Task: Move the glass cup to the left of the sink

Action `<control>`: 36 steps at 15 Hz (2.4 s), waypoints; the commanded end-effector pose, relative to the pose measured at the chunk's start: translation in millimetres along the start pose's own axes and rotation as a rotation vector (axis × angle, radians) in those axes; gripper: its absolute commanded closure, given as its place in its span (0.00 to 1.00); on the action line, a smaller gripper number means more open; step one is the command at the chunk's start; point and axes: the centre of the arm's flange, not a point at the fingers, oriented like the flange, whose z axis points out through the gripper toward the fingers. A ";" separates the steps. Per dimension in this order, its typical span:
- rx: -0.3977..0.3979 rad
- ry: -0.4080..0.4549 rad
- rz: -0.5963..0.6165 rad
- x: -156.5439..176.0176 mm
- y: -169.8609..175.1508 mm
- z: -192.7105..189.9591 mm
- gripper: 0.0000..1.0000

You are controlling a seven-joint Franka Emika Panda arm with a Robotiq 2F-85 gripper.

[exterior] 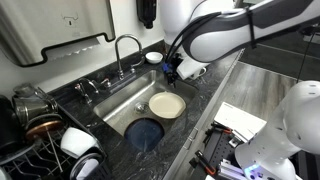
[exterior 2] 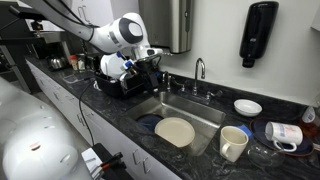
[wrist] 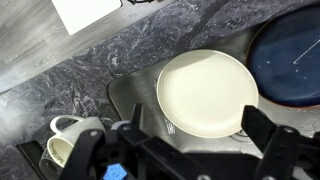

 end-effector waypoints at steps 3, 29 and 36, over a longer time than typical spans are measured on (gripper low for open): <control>0.061 -0.081 -0.026 70.5 29.3 56.9 0.00; 0.112 -0.075 0.334 184.4 220.5 81.9 0.00; 0.178 -0.061 0.607 216.0 229.6 99.1 0.00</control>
